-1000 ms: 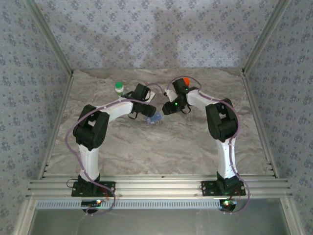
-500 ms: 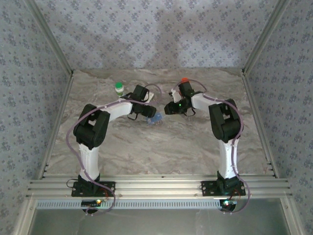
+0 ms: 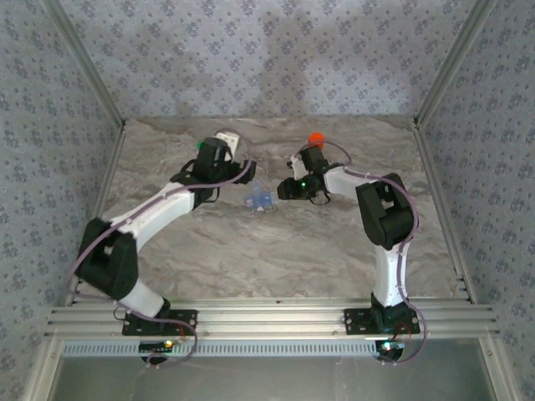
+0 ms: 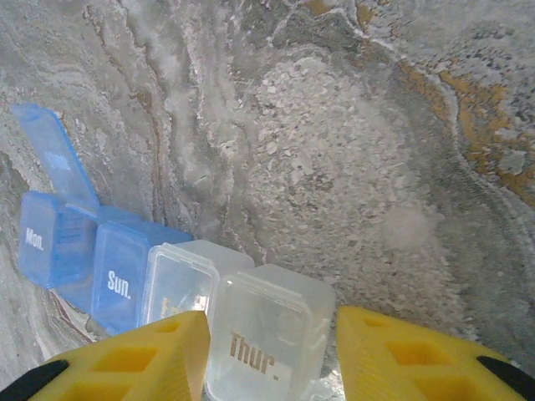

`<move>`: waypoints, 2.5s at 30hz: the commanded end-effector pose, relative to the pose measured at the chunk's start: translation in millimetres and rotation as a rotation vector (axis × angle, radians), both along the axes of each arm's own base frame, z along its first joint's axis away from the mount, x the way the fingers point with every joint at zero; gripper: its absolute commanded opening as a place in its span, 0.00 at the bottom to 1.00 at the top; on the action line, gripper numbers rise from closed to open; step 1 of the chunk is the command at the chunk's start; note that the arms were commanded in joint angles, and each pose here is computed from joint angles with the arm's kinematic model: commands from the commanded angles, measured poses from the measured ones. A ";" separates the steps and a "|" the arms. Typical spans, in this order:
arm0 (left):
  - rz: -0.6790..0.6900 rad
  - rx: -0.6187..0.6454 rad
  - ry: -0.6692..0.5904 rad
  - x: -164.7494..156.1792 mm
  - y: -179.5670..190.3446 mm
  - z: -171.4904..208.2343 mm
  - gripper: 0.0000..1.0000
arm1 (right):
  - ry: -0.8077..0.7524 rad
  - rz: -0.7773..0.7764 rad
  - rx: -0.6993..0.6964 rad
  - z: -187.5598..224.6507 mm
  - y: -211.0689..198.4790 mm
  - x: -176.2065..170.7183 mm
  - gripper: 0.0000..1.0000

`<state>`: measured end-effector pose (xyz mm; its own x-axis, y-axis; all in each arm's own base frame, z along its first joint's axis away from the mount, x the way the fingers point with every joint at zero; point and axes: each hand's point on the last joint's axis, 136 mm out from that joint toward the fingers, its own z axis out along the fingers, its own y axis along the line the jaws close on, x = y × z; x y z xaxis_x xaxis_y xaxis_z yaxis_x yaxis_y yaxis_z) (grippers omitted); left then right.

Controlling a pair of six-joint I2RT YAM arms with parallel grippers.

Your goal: Sort the pills into containers

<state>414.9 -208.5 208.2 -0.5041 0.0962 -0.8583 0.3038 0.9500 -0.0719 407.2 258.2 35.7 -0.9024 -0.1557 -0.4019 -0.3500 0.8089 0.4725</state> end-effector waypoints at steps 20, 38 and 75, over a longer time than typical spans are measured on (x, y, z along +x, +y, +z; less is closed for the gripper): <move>0.435 -0.374 0.245 55.8 128.6 -59.7 0.98 | -0.697 0.133 -0.295 164.6 8.8 -37.7 0.71; 0.410 -0.122 0.366 130.7 115.7 -114.2 0.86 | -0.689 0.198 -0.216 152.2 15.4 -55.7 0.72; 0.122 -0.133 0.083 -33.6 -2.1 -17.7 0.40 | -0.707 -0.110 -0.262 194.4 -46.1 -55.3 0.71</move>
